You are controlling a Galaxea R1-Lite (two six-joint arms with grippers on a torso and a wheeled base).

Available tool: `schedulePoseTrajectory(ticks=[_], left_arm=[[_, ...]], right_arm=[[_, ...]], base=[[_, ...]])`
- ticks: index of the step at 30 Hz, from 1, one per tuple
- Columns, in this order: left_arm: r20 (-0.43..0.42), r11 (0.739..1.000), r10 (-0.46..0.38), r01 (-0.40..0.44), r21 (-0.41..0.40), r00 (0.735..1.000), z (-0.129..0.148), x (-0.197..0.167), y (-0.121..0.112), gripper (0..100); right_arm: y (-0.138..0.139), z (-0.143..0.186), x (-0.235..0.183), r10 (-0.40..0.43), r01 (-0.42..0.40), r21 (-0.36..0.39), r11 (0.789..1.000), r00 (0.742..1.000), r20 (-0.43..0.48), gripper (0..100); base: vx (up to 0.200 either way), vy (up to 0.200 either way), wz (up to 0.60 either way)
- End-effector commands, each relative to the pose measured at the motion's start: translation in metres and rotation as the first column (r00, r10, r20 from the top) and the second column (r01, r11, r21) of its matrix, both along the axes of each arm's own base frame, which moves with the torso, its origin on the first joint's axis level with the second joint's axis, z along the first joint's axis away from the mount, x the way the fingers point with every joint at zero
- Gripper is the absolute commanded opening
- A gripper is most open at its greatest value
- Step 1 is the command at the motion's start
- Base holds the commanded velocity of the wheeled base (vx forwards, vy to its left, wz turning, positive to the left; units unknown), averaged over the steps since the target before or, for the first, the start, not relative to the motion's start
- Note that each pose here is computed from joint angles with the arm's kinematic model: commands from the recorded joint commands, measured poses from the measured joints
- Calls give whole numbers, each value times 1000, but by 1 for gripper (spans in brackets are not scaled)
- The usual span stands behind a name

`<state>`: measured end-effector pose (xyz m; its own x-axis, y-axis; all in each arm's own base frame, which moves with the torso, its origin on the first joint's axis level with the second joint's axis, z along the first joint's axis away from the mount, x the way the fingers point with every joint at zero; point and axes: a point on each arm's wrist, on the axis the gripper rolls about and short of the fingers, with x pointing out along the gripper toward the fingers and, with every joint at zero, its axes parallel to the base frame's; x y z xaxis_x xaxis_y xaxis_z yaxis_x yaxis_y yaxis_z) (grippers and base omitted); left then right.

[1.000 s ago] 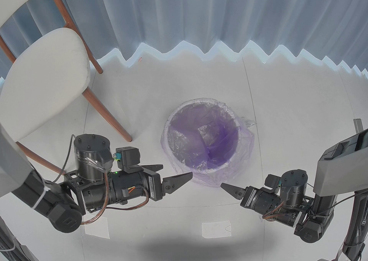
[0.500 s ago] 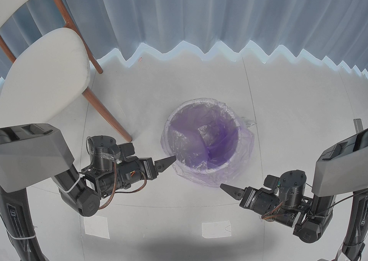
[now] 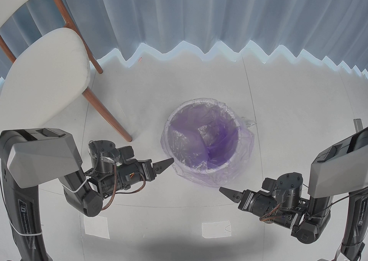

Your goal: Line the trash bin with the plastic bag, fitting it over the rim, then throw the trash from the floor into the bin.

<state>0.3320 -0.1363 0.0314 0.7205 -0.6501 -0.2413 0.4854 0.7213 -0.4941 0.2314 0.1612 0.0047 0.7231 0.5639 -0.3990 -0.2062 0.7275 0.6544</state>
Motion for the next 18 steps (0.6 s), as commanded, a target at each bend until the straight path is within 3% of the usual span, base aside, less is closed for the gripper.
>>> schedulePoseTrajectory(ticks=[1, 9, 18], left_arm=[[-36, 1000, 4, -4, 17, 999, -20, 3, 1, 100], [-4, 997, -34, 34, 64, 999, -44, 2, -8, 100], [9, 998, -13, 12, 68, 1000, -53, 10, -16, 100]], right_arm=[[1, -2, 1, 1, -1, 4, 1000, 1000, 6, 100], [1, -3, 1, 2, -2, 2, 1000, 1000, 2, 100], [5, -3, -1, 15, -15, 5, 1000, 1000, 2, 100]], base=[[0, 0, 0], [0, 0, 0], [0, 0, 0]])
